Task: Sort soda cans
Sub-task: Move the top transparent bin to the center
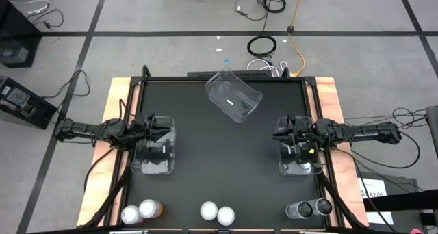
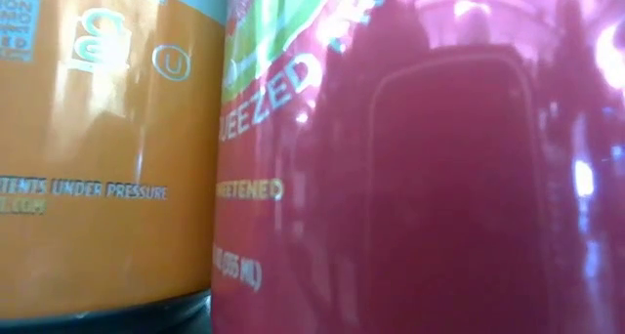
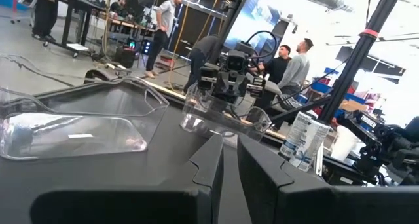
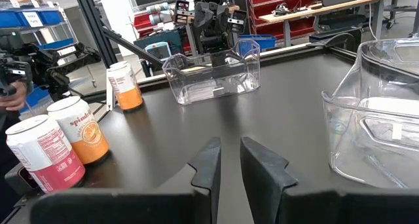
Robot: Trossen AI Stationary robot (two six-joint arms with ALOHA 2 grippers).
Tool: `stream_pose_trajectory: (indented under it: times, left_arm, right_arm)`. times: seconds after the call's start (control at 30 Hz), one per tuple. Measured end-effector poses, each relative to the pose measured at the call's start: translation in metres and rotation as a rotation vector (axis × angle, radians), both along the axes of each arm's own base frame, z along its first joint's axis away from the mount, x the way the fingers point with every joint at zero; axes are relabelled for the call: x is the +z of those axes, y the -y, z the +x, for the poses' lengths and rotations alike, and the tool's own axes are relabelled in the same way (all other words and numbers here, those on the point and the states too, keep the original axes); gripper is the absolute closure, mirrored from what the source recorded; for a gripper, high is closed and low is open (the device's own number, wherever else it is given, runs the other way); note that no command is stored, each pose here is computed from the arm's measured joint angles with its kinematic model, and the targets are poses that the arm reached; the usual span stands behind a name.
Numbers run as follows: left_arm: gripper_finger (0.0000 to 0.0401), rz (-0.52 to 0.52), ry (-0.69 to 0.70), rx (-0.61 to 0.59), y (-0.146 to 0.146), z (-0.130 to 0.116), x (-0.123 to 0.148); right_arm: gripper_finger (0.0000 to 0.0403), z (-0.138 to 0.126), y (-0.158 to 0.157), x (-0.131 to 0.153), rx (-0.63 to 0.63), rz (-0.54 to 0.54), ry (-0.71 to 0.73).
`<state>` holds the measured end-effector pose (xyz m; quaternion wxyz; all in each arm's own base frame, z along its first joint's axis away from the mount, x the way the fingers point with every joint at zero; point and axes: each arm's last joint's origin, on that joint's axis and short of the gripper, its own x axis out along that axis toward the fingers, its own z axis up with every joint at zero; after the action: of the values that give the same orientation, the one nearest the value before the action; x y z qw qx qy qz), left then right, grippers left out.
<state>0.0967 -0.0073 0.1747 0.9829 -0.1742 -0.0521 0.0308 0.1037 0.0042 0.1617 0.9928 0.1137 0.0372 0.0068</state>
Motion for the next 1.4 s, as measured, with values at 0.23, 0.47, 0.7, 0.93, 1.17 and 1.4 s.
stream_pose_trajectory:
  times: [0.23,0.47,0.7,0.93,1.17,1.4]
  left_arm:
    - [0.0344,0.0,-0.001,0.0,0.0,0.0,0.0]
    - [0.0344,-0.002,0.0,0.021,-0.001,0.0,0.0]
    - [0.0343,-0.001,0.0,0.023,-0.001,0.0,0.0]
    - [0.0286,0.023,-0.002,0.026,-0.001,0.0,0.0]
    - [0.0231,-0.026,0.033,0.005,0.0,0.0,0.003]
    - [0.0228,-0.095,0.147,-0.001,-0.001,-0.007,0.029]
  right_arm:
    - [0.0353,0.0,0.0,0.0,0.0,0.0,0.0]
    - [0.0353,0.0,0.0,0.0,0.0,0.0,0.0]
    - [0.0353,0.0,0.0,0.0,0.0,0.0,0.0]
    - [0.0353,0.0,0.0,0.0,0.0,0.0,0.0]
    - [0.0353,0.0,0.0,0.0,0.0,0.0,0.0]
    - [0.0353,0.0,0.0,0.0,0.0,0.0,0.0]
